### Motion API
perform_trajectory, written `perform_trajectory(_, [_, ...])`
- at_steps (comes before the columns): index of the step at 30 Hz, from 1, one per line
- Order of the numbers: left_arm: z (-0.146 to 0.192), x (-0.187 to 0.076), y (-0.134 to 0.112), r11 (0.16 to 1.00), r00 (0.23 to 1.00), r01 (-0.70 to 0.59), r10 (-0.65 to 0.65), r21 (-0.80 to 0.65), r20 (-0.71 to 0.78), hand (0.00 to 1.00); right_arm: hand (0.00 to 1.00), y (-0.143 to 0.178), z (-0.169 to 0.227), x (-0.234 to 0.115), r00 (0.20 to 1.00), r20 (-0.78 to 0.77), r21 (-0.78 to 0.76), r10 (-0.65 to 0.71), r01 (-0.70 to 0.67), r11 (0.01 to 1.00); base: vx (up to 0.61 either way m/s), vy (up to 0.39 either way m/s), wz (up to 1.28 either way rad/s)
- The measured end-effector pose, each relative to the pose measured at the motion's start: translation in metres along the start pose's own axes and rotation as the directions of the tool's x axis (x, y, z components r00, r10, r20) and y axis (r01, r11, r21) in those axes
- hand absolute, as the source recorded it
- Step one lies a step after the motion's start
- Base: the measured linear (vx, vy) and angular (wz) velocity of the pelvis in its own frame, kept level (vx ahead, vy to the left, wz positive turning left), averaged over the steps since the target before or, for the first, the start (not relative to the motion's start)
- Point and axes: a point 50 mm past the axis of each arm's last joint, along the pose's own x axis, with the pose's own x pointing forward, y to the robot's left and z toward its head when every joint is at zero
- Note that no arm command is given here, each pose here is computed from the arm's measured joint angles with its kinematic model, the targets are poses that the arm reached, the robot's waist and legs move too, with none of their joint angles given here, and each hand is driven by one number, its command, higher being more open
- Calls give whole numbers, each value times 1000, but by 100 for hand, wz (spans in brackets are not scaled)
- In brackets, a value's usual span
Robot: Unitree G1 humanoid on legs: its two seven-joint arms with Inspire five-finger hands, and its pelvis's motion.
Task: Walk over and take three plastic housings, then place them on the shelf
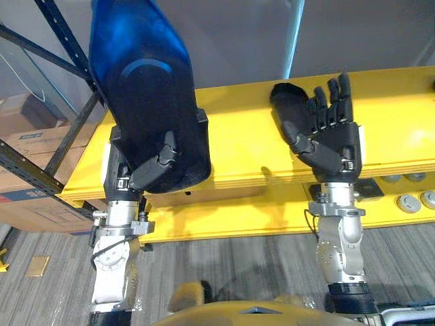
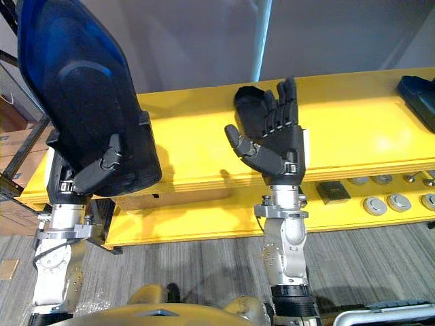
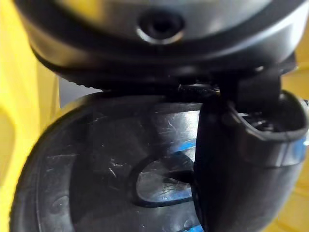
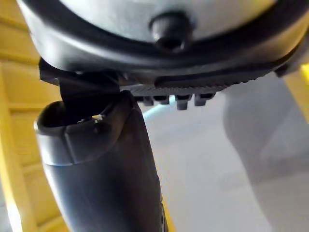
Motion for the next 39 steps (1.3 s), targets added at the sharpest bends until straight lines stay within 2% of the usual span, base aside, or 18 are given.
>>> perform_trajectory(3, [-3, 3, 3, 1000, 999, 11, -10, 18, -45, 0, 100, 10, -4, -2, 1000, -13, -10, 13, -13, 1000, 88, 154, -11])
perform_trajectory(7, [-6, 15, -20, 994, 992, 107, -108, -21, -68, 0, 100, 5, 12, -1, 999, 41, -71, 3, 0, 997, 57, -2, 39])
perform_trajectory(11, [-11, 13, -44, 970, 963, 236, -242, -62, -118, 0, 100, -10, 25, 0, 998, 57, -158, -19, 28, 987, 13, -47, 18])
perform_trajectory(14, [-14, 13, -50, 961, 952, 258, -271, -99, -146, 0, 100, -14, 35, 3, 998, 60, -198, 9, 3, 980, -33, -49, -7])
perform_trajectory(18, [-18, 15, -49, 967, 954, 202, -231, -157, -190, 0, 100, -11, 37, 4, 998, 59, -199, 28, -16, 980, -67, -27, -13])
perform_trajectory(22, [-24, 25, -47, 979, 962, 136, -167, -151, -215, 0, 100, -13, 35, 1, 999, 28, -197, 18, -12, 980, -51, -13, -21])
perform_trajectory(27, [-34, 53, -41, 990, 970, -2, -32, -140, -241, 0, 100, -13, 28, -6, 1000, -26, -160, 8, -12, 987, -24, -1, -15])
perform_trajectory(31, [-43, 75, -33, 980, 955, -130, 84, -148, -284, 0, 100, 0, 15, -15, 992, -96, -99, 82, -92, 991, -13, 9, -17])
perform_trajectory(39, [-58, 92, -33, 977, 929, -156, 95, -147, -357, 0, 100, 29, 4, -6, 967, -123, -17, 221, -225, 974, -8, -3, 0])
